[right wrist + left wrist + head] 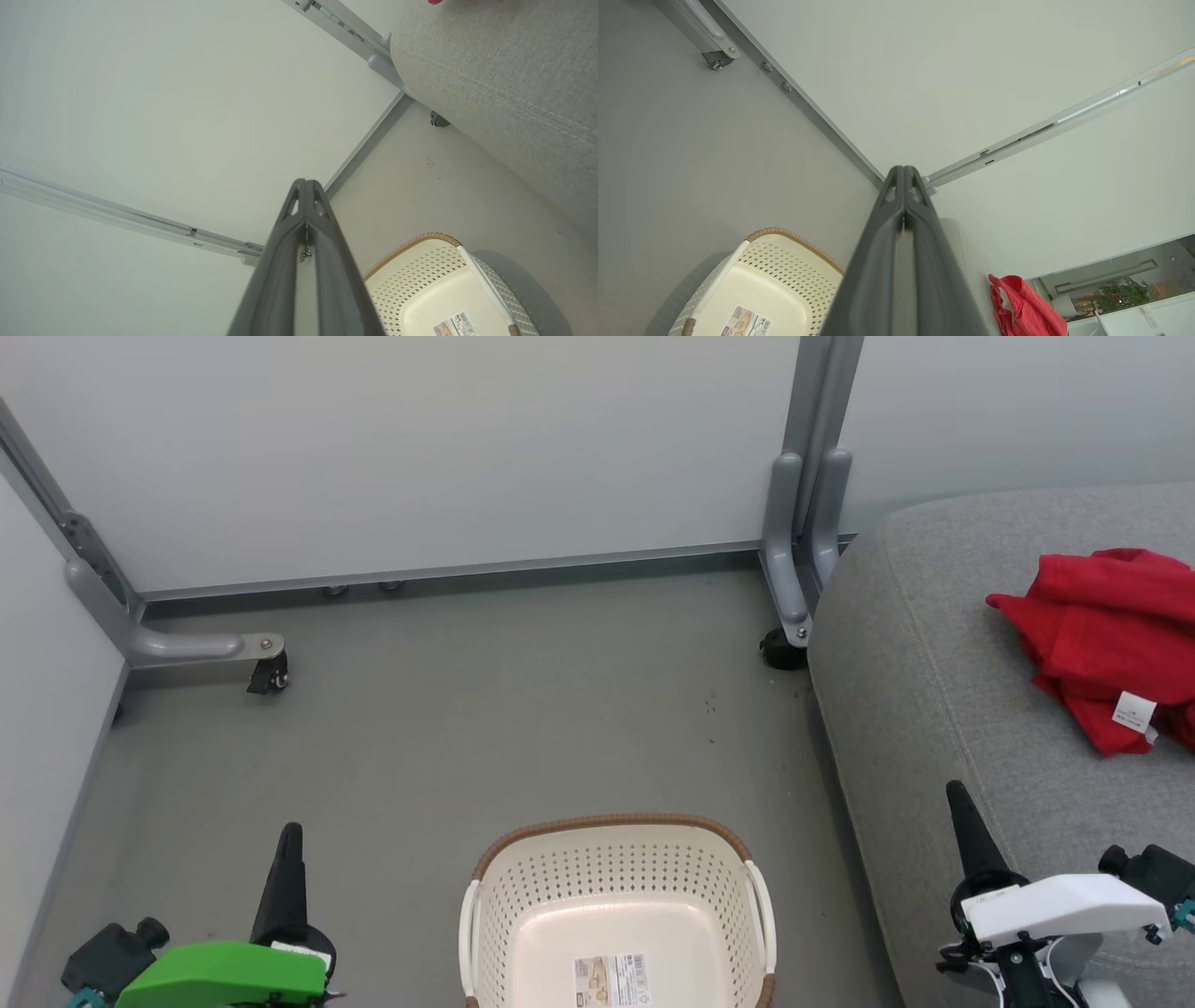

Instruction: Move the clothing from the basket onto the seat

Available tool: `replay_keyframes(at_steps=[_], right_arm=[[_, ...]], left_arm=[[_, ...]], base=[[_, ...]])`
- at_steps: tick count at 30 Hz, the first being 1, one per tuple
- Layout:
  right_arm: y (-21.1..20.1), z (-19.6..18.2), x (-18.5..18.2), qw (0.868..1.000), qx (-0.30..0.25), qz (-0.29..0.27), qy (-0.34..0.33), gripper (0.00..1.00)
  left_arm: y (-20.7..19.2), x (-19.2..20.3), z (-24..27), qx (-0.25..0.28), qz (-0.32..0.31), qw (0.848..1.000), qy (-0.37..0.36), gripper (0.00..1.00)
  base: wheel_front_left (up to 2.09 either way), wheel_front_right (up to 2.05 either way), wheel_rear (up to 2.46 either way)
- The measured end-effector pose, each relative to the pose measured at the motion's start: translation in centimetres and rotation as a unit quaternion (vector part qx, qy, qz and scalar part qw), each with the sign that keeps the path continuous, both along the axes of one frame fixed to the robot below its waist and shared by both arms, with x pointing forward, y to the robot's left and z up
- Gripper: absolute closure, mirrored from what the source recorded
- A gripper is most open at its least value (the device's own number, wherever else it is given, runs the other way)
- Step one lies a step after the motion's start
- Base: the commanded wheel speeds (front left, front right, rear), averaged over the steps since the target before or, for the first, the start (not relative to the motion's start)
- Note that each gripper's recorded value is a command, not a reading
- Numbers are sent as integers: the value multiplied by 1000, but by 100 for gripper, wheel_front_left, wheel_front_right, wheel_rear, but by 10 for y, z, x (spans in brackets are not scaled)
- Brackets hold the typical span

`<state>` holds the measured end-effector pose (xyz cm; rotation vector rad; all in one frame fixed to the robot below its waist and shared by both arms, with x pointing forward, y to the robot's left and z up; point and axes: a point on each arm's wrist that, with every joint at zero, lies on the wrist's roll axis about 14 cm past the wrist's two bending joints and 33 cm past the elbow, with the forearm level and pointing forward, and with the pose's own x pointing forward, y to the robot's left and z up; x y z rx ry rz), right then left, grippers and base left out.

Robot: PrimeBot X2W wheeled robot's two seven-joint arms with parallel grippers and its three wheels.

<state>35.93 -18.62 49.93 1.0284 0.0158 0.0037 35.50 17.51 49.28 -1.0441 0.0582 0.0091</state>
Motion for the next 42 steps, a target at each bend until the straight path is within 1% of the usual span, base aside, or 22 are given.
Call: replay_keyframes(at_steps=[19,42], right_arm=[[-6,1,10,995,97,-6,5,100],[-11,3,20,981,195,-8,5,100]], left_arm=[[9,12,3,-95,8,995,0,100],[17,23,5,-190,14,982,-3,100]], base=[[0,0,0],[0,0,0]])
